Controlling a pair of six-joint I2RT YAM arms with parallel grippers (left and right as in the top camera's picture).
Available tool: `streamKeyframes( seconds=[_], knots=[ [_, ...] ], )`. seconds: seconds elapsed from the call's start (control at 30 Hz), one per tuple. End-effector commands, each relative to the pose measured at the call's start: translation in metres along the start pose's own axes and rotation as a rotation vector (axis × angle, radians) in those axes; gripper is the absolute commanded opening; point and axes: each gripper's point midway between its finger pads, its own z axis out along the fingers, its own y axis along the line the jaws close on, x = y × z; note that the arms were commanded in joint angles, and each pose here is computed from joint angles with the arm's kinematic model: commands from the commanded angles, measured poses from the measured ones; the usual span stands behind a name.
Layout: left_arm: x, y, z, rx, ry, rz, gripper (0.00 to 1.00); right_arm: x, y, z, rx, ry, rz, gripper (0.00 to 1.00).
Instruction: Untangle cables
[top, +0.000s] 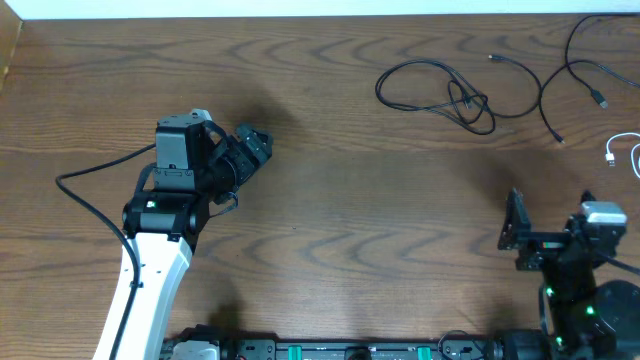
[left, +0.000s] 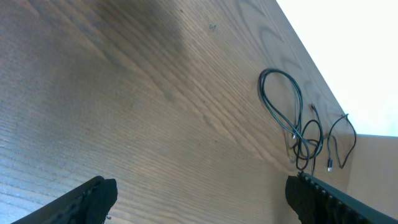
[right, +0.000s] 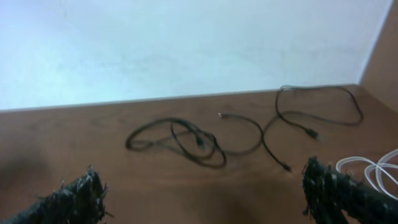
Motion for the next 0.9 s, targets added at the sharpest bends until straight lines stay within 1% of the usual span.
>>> streamKeyframes(
  seconds=[0.0, 0.17, 0.47, 0.63, 0.87],
  knots=[
    [-0.004, -0.003, -0.004, 0.005, -0.017, 0.023, 0.92, 0.008, 0.003, 0.01, -0.019, -0.018, 0.041, 0.99],
    [-0.004, -0.003, -0.004, 0.005, -0.017, 0.023, 0.92, 0.021, 0.002, 0.024, -0.028, -0.086, 0.041, 0.99],
    [-0.004, -0.003, -0.004, 0.005, -0.017, 0.023, 0.92, 0.046, -0.002, 0.026, -0.031, -0.201, 0.064, 0.99],
    [-0.004, -0.003, -0.004, 0.005, -0.017, 0.023, 0.92, 0.063, -0.007, 0.029, -0.024, -0.214, 0.13, 0.99],
    [-0.004, -0.003, -0.004, 0.005, -0.017, 0.023, 0.92, 0.086, -0.01, 0.038, -0.015, -0.182, 0.132, 0.99]
  ],
)
